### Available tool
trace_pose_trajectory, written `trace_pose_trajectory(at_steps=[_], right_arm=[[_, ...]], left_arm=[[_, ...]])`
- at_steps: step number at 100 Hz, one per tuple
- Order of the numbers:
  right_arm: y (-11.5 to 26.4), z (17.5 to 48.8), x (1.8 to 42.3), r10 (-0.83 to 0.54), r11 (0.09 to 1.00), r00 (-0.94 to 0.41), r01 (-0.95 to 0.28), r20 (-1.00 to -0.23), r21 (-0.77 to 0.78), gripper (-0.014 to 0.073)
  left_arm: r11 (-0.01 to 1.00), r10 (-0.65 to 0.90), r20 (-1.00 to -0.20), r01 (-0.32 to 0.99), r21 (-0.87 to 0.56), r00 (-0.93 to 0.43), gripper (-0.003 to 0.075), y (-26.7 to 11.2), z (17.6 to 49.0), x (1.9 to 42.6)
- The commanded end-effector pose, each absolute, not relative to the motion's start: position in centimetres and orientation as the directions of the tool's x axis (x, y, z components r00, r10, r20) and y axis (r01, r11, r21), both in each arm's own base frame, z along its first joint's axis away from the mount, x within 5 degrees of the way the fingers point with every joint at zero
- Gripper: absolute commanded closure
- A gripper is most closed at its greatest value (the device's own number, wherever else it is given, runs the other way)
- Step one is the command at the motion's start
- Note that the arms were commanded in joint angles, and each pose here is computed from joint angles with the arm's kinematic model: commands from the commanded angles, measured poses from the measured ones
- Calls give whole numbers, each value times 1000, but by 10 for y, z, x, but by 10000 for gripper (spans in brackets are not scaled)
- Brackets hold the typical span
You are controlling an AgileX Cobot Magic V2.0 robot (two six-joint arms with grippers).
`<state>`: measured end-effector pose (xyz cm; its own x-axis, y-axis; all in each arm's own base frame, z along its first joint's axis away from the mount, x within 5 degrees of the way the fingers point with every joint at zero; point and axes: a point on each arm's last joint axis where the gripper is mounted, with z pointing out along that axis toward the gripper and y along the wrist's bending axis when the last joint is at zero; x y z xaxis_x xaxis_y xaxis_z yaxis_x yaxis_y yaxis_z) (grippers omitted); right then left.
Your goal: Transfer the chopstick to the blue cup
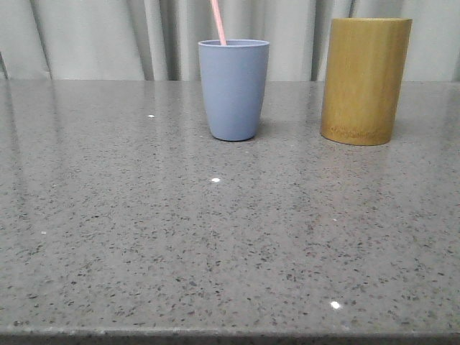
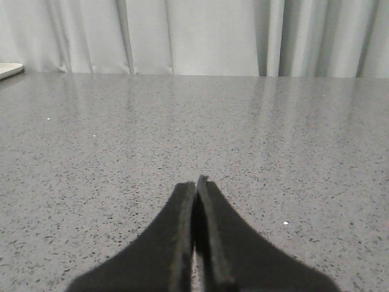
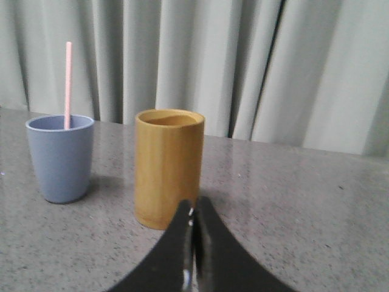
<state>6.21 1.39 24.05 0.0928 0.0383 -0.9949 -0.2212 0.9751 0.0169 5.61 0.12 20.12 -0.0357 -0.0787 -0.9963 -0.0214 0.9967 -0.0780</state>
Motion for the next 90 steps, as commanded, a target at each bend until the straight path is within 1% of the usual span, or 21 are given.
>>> trace_pose_trajectory(at_steps=[1,8,18,21,42,90], right_arm=[[10,244,60,37,986,195,-168,-980,4,655],[8,231,60,38,991,187,-131,-982,13,655],[5,214,59,78,994,164,-94,-983,63,655],[4,212,58,86,994,135,-85,-987,74,655],[1,210,54,71,997,140,-26,-988,68,655],[1,210,54,69,997,138,-25,-988,67,655]], left_arm=[[996,-89,-994,-9,-90,68,739,1,207,54],[996,-89,-994,-9,-90,68,739,1,207,54],[996,-89,-994,-9,-90,68,739,1,207,54],[996,-89,-994,-9,-90,68,739,1,207,54],[996,-89,-994,-9,-90,66,739,1,207,54],[996,-89,-994,-9,-90,66,739,1,207,54]])
